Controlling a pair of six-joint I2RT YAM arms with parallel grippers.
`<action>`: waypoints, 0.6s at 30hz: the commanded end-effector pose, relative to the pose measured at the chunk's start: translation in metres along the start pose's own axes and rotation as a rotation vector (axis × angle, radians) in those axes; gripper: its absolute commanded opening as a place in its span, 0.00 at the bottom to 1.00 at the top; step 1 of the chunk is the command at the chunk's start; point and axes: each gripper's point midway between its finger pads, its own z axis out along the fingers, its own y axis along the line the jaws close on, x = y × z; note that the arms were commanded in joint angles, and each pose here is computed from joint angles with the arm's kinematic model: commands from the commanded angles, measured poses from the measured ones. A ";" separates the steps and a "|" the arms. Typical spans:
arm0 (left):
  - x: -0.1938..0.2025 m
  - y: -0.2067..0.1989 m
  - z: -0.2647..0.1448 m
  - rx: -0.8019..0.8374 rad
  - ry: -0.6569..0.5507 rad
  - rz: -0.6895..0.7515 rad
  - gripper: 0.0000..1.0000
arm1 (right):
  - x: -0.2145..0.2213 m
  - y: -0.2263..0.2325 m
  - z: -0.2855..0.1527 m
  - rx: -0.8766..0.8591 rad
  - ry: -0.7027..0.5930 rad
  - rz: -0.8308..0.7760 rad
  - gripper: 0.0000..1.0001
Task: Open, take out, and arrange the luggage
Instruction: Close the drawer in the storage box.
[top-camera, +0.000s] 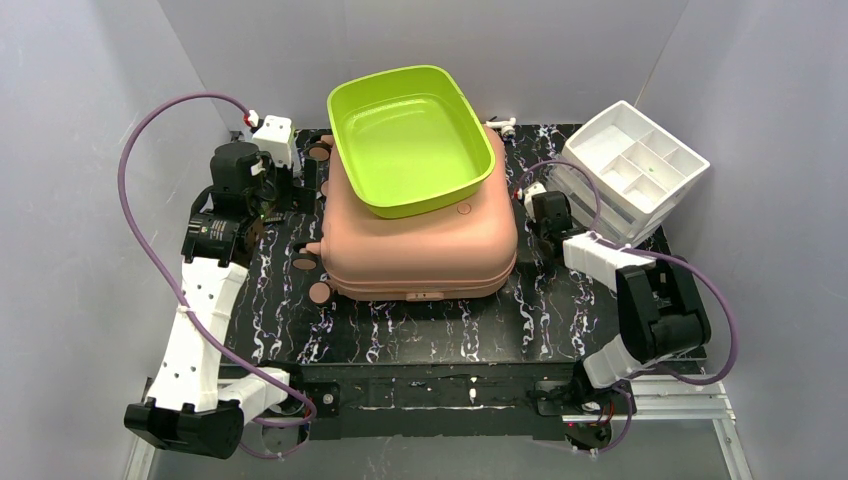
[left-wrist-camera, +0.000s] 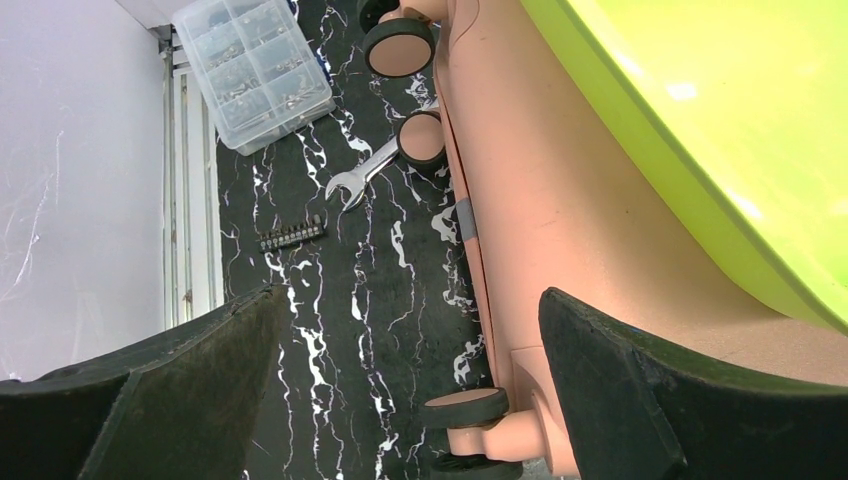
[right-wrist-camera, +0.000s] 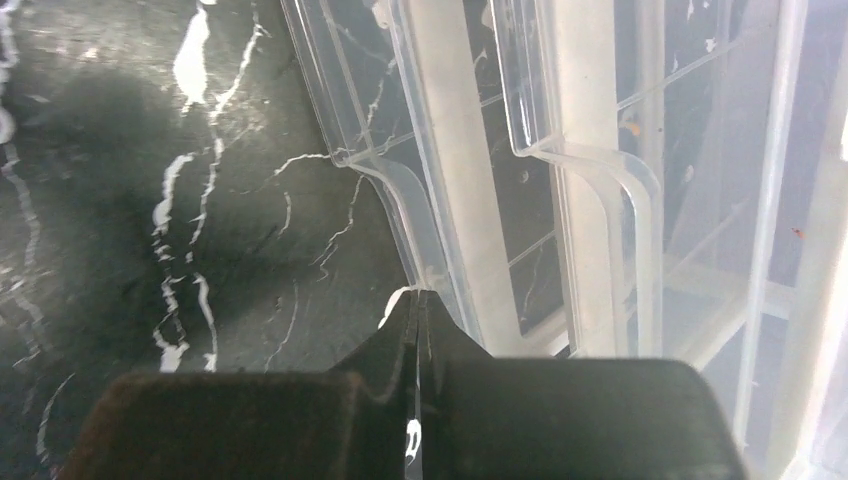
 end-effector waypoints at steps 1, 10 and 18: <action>-0.001 0.000 -0.001 0.006 -0.006 -0.014 0.98 | -0.004 -0.026 0.011 0.170 -0.001 0.008 0.03; 0.000 -0.001 0.002 0.013 0.002 -0.022 0.98 | -0.021 -0.043 0.007 0.244 -0.038 0.044 0.04; 0.000 0.000 0.001 0.013 0.004 -0.027 0.98 | -0.075 -0.016 -0.046 -0.150 -0.203 0.031 0.34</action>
